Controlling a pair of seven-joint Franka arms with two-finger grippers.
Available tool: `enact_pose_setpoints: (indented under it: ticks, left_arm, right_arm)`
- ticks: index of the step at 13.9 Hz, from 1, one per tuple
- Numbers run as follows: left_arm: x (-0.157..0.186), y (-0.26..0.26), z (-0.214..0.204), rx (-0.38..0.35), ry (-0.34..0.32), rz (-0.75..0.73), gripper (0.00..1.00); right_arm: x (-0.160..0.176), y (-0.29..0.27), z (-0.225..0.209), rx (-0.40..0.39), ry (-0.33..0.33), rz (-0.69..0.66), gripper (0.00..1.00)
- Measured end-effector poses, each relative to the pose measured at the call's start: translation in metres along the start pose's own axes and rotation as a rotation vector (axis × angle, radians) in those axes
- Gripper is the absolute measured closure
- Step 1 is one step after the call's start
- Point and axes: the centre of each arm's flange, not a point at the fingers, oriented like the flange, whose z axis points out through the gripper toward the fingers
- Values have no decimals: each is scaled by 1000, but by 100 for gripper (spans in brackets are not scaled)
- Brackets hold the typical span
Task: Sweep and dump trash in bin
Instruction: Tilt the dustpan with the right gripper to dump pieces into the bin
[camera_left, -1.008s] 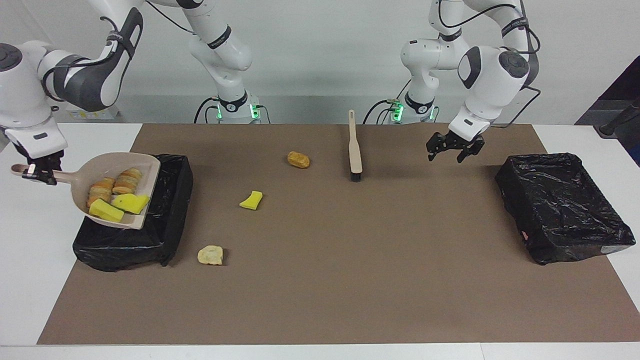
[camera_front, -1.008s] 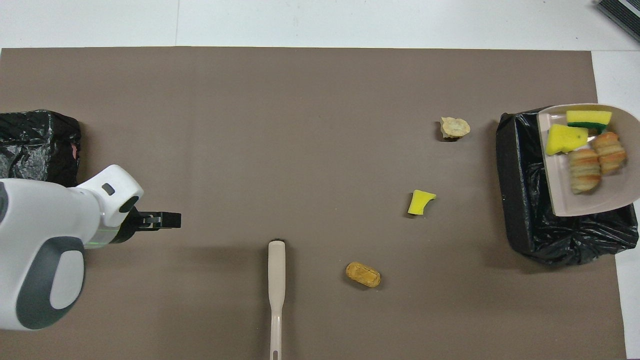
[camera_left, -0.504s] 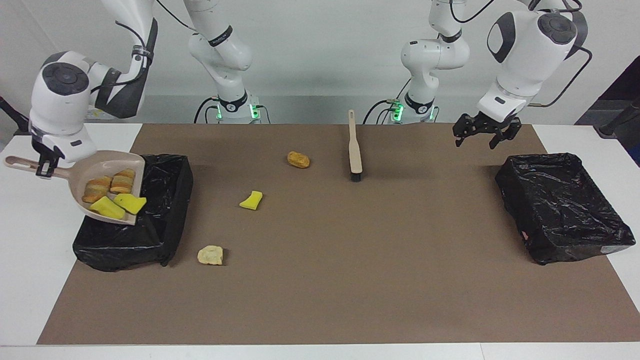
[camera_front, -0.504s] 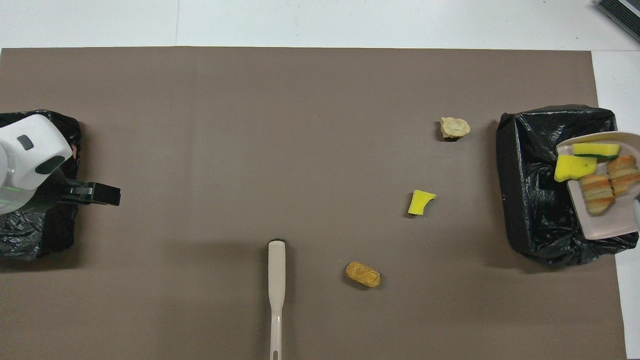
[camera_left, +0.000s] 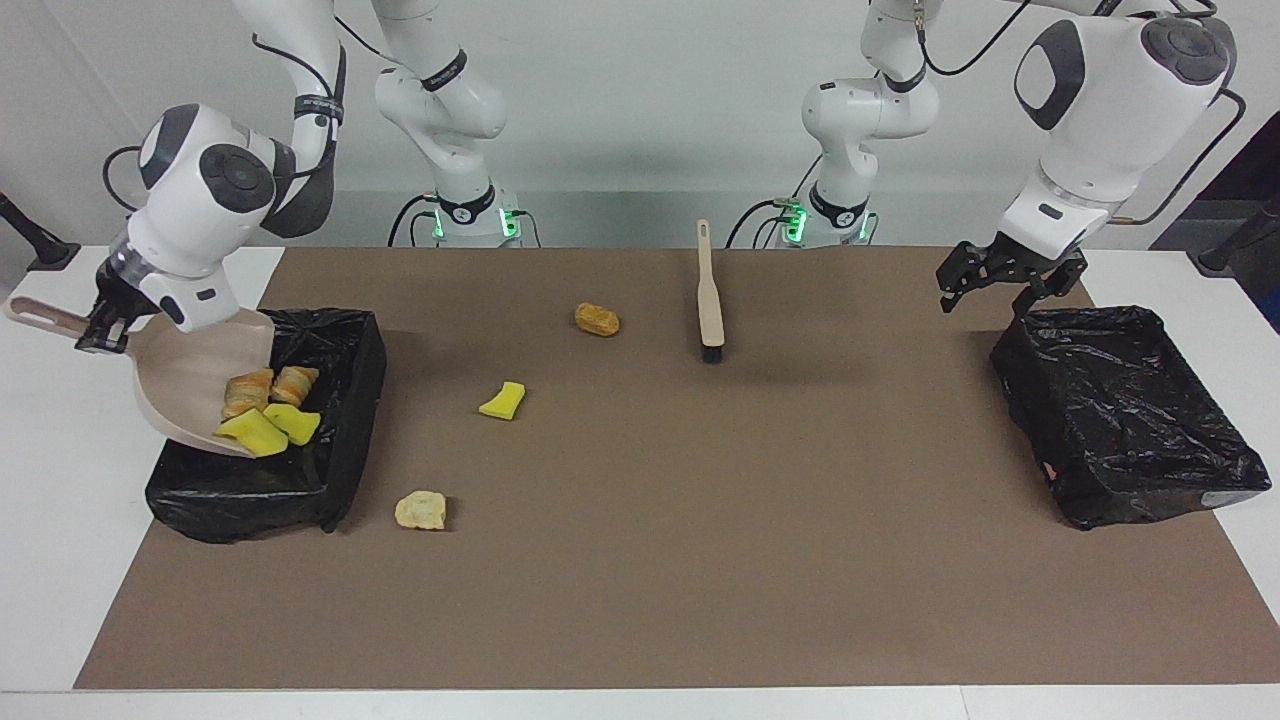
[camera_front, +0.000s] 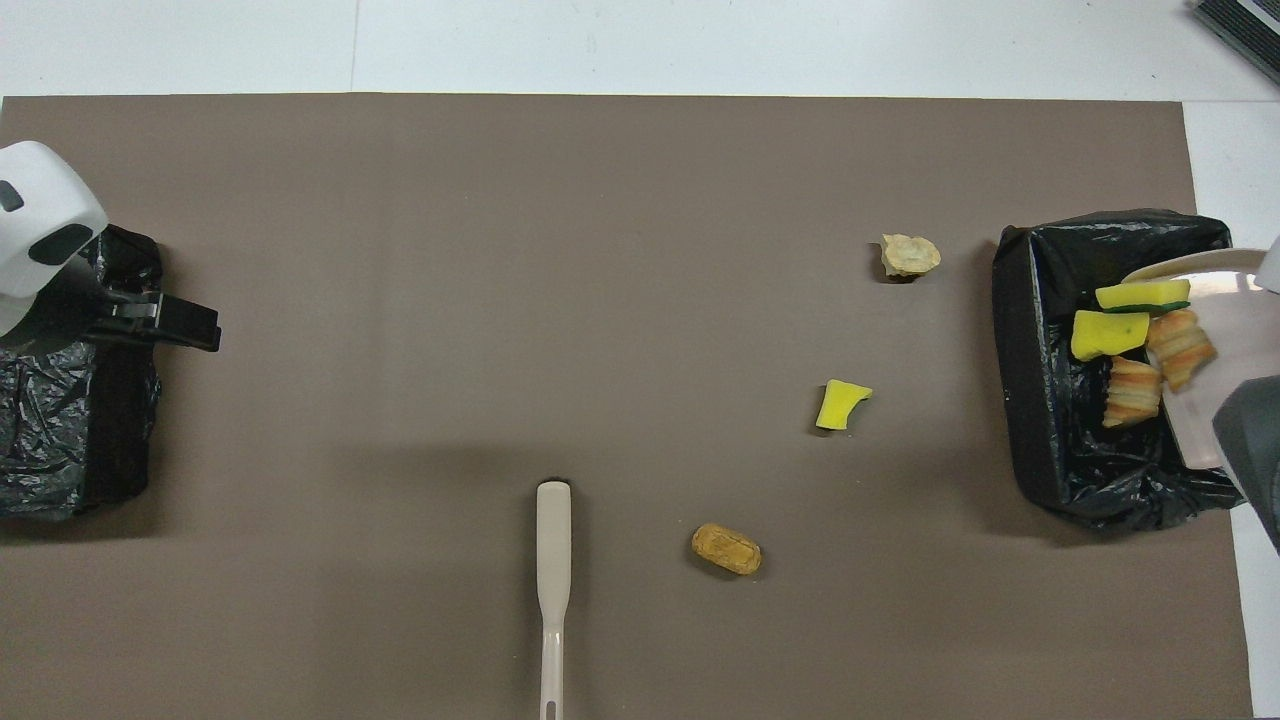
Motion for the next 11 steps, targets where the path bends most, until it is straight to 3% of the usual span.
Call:
enact_pose_setpoints:
  ticks: [4, 11]
  left_arm:
    - [-2, -4, -2, 0, -5, -7, 0]
    - [-2, -5, -2, 0, -5, -8, 0]
  right_arm:
    - [4, 1, -22, 51, -85, 5, 69]
    - [-29, -6, -57, 17, -156, 17, 69]
